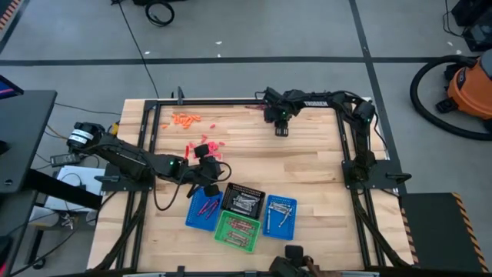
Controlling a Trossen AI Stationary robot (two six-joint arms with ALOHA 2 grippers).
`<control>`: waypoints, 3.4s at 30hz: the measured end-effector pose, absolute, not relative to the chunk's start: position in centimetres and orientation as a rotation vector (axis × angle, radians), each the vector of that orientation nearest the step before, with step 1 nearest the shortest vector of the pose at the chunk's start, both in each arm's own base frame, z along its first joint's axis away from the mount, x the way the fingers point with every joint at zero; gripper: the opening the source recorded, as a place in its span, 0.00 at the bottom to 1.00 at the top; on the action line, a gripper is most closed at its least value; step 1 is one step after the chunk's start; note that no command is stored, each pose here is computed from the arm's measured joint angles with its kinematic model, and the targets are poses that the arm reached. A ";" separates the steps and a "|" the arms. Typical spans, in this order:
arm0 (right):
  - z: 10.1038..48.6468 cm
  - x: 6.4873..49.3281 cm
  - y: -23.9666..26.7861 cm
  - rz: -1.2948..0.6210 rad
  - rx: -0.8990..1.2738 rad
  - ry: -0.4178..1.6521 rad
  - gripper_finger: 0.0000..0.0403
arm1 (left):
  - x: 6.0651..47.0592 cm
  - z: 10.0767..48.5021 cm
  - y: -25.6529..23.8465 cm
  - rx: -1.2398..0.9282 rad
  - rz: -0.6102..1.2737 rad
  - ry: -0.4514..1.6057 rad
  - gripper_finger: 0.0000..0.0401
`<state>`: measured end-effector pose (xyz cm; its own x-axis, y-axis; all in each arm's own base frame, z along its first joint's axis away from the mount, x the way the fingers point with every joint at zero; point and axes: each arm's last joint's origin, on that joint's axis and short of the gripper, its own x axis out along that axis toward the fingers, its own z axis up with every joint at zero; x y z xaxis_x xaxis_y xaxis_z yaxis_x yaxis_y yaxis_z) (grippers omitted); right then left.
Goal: Sort crayons
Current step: Put the dark red crayon into the left blue bin
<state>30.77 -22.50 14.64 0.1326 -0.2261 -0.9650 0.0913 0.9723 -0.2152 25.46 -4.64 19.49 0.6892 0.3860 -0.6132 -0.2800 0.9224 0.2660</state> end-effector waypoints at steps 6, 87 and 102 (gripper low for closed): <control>15.7 30.6 -22.1 -0.233 -0.067 1.382 0.36 | 25.4 19.5 -4.6 0.152 0.376 0.721 0.38; 14.3 28.6 -24.4 -0.338 0.142 1.198 0.01 | 25.4 19.4 -4.8 0.117 0.336 0.732 0.38; 16.3 30.9 -22.6 -0.258 0.111 1.230 0.01 | 25.1 19.1 -4.7 0.121 0.344 0.776 0.38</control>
<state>30.90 -22.62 16.30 0.3101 -0.1351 -0.9411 0.2542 0.9656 -0.0549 25.09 -4.68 19.08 0.6609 0.3476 -0.6651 -0.2594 0.9375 0.2321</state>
